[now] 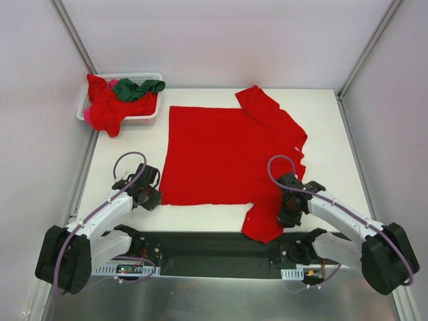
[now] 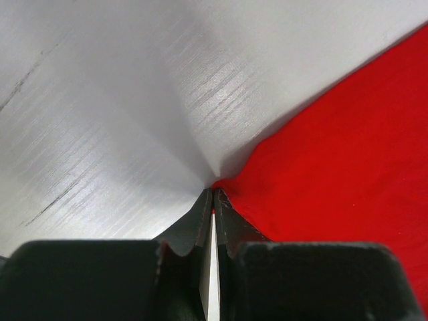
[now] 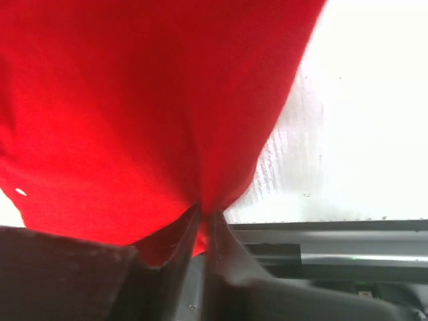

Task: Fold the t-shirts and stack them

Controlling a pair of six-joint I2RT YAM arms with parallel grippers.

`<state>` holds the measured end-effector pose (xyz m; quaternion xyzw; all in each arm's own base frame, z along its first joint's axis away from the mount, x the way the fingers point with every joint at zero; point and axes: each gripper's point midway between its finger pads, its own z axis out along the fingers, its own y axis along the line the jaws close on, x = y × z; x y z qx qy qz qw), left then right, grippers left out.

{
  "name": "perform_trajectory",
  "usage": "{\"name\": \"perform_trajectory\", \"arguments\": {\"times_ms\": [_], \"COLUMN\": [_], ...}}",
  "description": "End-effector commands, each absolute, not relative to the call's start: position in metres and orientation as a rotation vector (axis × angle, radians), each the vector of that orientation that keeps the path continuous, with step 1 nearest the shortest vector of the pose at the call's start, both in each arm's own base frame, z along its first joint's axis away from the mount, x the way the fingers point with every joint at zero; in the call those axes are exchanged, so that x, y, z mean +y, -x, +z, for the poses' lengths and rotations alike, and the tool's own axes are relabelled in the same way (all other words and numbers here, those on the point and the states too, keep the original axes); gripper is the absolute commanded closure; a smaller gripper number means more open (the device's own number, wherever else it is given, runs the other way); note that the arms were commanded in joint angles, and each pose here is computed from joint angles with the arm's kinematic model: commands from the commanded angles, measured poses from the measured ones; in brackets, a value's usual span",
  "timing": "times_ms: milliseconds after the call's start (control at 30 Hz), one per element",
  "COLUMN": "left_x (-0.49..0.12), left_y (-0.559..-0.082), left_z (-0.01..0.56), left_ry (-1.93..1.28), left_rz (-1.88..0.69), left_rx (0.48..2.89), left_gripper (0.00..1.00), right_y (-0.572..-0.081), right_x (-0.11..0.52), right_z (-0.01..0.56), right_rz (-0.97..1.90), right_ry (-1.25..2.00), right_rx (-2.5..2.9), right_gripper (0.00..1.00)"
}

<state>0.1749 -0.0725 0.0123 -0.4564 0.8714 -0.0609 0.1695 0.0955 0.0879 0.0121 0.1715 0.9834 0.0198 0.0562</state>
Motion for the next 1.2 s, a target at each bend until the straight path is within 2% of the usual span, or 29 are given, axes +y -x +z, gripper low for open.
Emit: {"name": "perform_trajectory", "arguments": {"times_ms": [0,400,667,767,833,867,967,1067,1167], "left_x": [-0.071,-0.078,-0.075,-0.073,-0.073,-0.073,-0.073,-0.073,-0.074], "left_y": [-0.17,-0.198,-0.194,-0.19,-0.189,-0.188,-0.189,-0.19,-0.193], "left_z": [0.016,0.047,0.04,0.035,0.035,0.035,0.038,0.039,0.041], "left_ry": [1.251,1.176,1.184,1.199,1.204,1.204,1.197,1.199,1.2], "left_rz": [-0.146,-0.195,-0.16,-0.152,-0.159,-0.159,-0.169,-0.177,-0.177], "left_rx": [2.506,2.469,2.485,2.486,2.479,2.479,2.469,2.462,2.464], "left_gripper": [1.0,1.0,1.0,1.0,1.0,1.0,1.0,1.0,1.0], "right_y": [-0.107,-0.129,-0.176,-0.195,-0.2,-0.2,-0.189,-0.166,-0.141], "right_x": [0.095,0.093,0.099,0.103,0.112,0.116,0.115,0.099,0.086], "right_z": [0.021,0.071,0.075,0.069,0.068,0.069,0.082,0.105,0.11], "right_rz": [0.06,0.032,-0.03,-0.035,0.038,0.076,0.124,0.141,0.218], "right_ry": [-0.519,-0.384,-0.241,-0.207,-0.189,-0.173,-0.125,-0.224,-0.407], "right_rx": [2.968,2.925,2.903,2.918,2.95,2.965,2.967,2.937,2.953], "right_gripper": [0.99,0.99,0.96,0.87,0.62,0.38,0.17,0.11,0.13]}}
